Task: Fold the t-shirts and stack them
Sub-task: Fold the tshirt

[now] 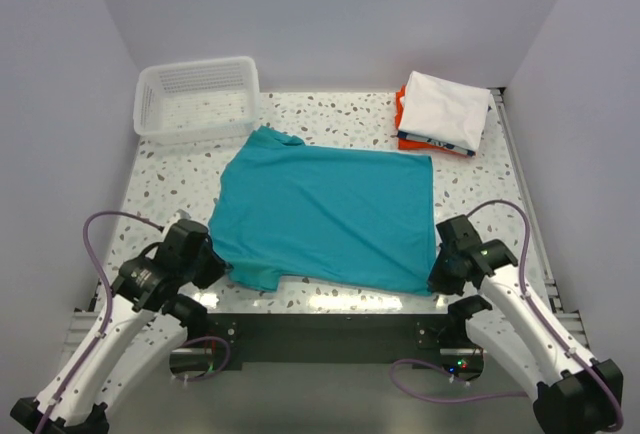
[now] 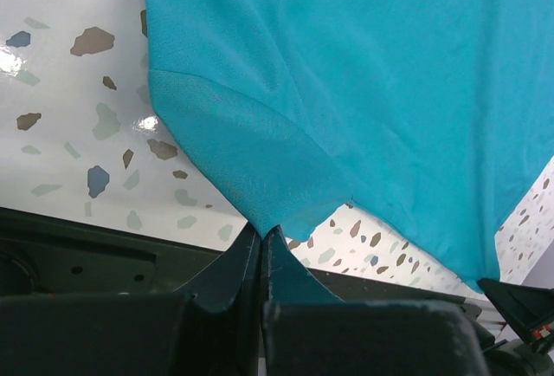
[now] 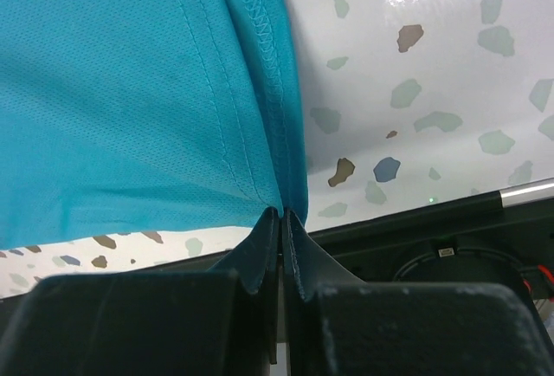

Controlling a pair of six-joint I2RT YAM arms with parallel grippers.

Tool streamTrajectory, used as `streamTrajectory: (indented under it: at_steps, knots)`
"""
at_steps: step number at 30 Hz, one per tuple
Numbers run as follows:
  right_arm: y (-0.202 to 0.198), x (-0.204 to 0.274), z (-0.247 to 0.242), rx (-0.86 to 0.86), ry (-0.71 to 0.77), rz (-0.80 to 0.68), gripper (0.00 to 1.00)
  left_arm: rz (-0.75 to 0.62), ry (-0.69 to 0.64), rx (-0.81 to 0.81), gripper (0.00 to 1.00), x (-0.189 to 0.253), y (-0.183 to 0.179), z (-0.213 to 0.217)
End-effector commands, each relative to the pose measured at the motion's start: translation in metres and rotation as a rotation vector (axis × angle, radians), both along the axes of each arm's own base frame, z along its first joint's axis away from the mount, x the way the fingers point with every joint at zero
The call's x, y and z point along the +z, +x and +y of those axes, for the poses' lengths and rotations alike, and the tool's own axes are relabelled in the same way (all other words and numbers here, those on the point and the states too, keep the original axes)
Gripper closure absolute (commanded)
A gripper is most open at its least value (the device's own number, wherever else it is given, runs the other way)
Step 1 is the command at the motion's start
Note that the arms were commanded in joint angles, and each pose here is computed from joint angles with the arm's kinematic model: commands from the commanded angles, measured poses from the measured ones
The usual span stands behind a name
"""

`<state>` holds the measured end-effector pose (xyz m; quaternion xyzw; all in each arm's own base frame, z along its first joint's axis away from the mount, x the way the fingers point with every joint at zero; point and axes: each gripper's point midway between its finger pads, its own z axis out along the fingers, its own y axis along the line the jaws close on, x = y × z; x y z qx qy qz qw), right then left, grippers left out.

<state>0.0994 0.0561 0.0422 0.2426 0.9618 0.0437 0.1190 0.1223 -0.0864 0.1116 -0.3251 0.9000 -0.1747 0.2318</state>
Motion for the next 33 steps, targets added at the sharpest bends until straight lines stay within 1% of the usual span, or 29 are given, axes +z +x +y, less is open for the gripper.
streamTrajectory:
  at_steps: [1, 6, 10, 14, 17, 18, 20, 21, 22, 24, 25, 27, 29, 33]
  knots:
    - [0.002, 0.015, 0.002, 0.014, 0.006, -0.011, 1.0, -0.015, -0.017, 0.009, 1.0, 0.012, 0.003, -0.002]
    - [0.022, 0.018, 0.013, 0.048, 0.042, -0.057, 1.0, -0.057, -0.022, -0.007, 1.0, 0.02, 0.014, -0.007]
    - [0.041, 0.028, 0.018, 0.071, 0.043, -0.096, 1.0, -0.102, 0.002, -0.006, 1.0, 0.033, 0.034, -0.01]
    - [0.057, 0.035, 0.023, 0.102, 0.046, -0.123, 1.0, -0.076, 0.068, -0.003, 1.0, 0.031, 0.05, -0.01]
    - [0.068, 0.037, 0.027, 0.133, 0.039, -0.117, 1.0, -0.085, 0.106, 0.01, 1.0, 0.033, 0.065, -0.009]
    - [0.075, 0.042, 0.028, 0.14, 0.033, -0.12, 1.0, -0.109, 0.106, 0.012, 1.0, 0.038, 0.073, -0.012]
    - [0.085, 0.047, 0.027, 0.155, 0.013, -0.139, 1.0, -0.101, 0.126, 0.0, 1.0, 0.037, 0.081, -0.014]
    - [0.093, 0.054, 0.028, 0.153, 0.015, -0.164, 1.0, -0.121, 0.125, 0.005, 1.0, 0.043, 0.089, -0.016]
    - [0.097, 0.054, 0.03, 0.164, 0.02, -0.162, 1.0, -0.101, 0.145, 0.0, 1.0, 0.04, 0.093, -0.017]
    - [0.109, 0.061, 0.03, 0.161, 0.022, -0.181, 1.0, -0.117, 0.16, 0.014, 1.0, 0.046, 0.104, -0.017]
    - [0.111, 0.059, 0.029, 0.166, 0.017, -0.168, 1.0, -0.103, 0.173, 0.013, 1.0, 0.043, 0.108, -0.017]
    - [0.121, 0.062, 0.03, 0.161, 0.028, -0.178, 1.0, -0.115, 0.186, 0.025, 1.0, 0.048, 0.118, -0.012]
    - [0.129, 0.06, 0.027, 0.15, 0.03, -0.177, 1.0, -0.099, 0.206, 0.04, 1.0, 0.044, 0.127, -0.003]
    - [0.146, 0.062, 0.028, 0.138, 0.065, -0.197, 1.0, -0.108, 0.179, 0.035, 1.0, 0.044, 0.147, 0.0]
